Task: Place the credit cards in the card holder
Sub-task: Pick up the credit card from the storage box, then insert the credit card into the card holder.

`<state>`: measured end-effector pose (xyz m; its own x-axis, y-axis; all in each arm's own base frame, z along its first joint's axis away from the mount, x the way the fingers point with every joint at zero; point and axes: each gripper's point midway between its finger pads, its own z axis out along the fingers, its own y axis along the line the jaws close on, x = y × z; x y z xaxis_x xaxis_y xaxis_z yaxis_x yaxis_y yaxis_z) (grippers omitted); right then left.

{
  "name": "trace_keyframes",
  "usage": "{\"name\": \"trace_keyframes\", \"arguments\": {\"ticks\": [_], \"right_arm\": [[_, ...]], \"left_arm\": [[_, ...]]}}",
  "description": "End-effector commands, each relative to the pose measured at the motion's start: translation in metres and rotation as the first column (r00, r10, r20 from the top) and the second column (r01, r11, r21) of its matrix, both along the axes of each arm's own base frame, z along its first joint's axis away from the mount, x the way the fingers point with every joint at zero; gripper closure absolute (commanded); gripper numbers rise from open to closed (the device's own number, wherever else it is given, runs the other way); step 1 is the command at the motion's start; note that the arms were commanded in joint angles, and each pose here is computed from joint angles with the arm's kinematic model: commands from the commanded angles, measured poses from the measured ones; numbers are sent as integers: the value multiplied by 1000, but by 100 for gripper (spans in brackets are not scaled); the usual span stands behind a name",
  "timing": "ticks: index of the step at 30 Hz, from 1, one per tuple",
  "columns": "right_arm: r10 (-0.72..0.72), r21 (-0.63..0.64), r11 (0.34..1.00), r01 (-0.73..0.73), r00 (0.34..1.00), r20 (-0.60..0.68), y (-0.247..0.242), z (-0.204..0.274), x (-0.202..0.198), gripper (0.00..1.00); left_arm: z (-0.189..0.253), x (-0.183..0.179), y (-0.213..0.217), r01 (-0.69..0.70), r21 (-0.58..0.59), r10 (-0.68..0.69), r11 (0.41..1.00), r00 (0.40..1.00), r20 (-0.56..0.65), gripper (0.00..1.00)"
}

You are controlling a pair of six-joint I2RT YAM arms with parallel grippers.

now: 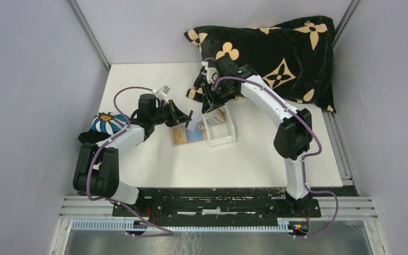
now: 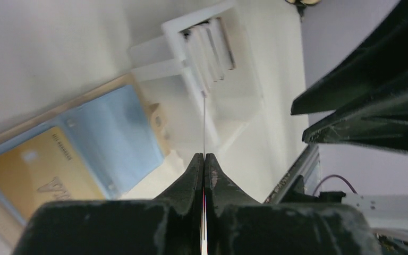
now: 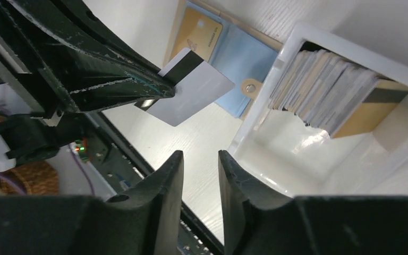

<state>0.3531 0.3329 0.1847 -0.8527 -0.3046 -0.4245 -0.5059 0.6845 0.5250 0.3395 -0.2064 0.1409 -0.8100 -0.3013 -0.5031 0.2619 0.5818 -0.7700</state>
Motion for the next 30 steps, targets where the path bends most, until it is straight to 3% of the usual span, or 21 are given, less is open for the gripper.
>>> {"name": "trace_keyframes", "arguments": {"ticks": [1,5,9,24,30], "right_arm": [[-4,-129,991,19,993,120,18,-14,9,69],[-23,-160,986,45,990,136,37,-34,8,87],[-32,-227,972,65,989,146,46,-60,6,99],[-106,-461,864,204,968,229,11,-109,28,99],[-134,-481,842,243,959,251,-2,-110,34,99]], "left_arm": [[-17,6,28,-163,118,162,980,987,18,97],[-35,-3,43,-253,158,257,954,966,-4,97],[-43,-11,51,-315,149,320,937,948,-7,97],[-61,-14,55,-388,75,390,918,921,-10,97],[-63,-8,52,-397,47,398,917,917,-14,97]]}}
